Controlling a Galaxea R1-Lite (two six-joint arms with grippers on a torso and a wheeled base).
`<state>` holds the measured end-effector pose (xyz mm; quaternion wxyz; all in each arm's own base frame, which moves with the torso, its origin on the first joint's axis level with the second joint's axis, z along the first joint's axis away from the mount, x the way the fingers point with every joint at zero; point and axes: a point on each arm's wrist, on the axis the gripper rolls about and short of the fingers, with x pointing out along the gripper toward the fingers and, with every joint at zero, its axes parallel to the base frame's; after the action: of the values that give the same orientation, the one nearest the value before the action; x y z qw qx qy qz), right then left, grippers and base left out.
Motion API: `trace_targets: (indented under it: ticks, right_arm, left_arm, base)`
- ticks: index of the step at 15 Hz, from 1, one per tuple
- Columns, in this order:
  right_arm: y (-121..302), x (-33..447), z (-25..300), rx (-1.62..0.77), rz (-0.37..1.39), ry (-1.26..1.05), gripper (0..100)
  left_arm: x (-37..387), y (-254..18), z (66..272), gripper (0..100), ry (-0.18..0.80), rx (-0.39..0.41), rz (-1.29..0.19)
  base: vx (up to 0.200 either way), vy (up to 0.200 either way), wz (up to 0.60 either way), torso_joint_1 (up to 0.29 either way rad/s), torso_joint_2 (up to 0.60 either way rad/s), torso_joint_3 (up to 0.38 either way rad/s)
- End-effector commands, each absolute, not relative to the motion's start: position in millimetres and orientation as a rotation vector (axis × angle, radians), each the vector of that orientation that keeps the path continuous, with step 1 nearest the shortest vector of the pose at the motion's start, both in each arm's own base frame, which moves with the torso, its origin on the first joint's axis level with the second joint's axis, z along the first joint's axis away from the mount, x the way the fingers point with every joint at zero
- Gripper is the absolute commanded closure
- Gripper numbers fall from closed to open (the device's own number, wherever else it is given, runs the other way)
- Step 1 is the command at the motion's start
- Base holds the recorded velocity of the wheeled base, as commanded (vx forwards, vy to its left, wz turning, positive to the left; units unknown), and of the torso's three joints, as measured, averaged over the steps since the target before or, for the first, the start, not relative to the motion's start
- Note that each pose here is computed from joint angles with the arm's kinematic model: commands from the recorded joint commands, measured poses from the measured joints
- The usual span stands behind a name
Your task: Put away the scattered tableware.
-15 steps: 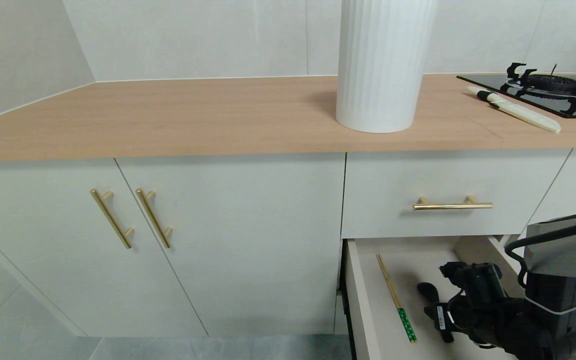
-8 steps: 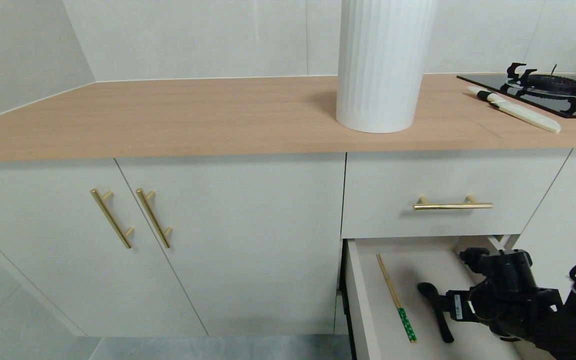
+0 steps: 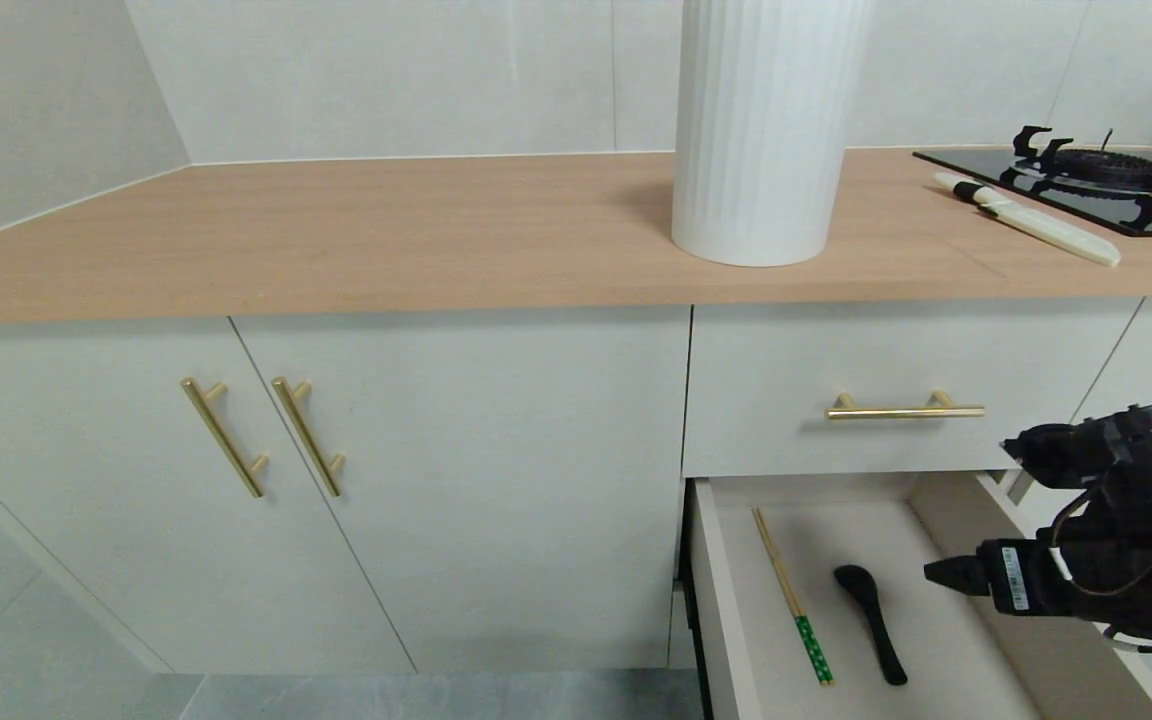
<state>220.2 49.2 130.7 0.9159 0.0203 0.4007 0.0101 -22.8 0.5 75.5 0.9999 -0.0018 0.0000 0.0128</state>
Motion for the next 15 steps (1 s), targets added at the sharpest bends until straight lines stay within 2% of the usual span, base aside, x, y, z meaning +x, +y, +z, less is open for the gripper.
trace_targets:
  ticks: [1, 6, 15]
  right_arm:
    - [46.5, 207.8, 160.1, 0.064, 0.035, 0.712, 0]
    - [53.4, 196.3, 166.6, 0.041, 0.078, 0.731, 0]
    - [69.3, 167.9, 167.9, -0.062, 0.18, 0.903, 0]
  left_arm:
    - [-22.8, 0.5, 75.5, 0, 0.0, -0.005, 0.026]
    - [-22.8, 0.5, 75.5, 0, 0.0, -0.005, 0.026]
    - [-22.8, 0.5, 75.5, 0, 0.0, -0.005, 0.026]
  base:
    - [0.0, 0.0, 0.0, 0.0, 0.0, 0.0]
    - [0.0, 0.0, 0.0, 0.0, 0.0, 0.0]
    - [-0.2, 0.0, 0.0, -0.001, 0.0, 0.002]
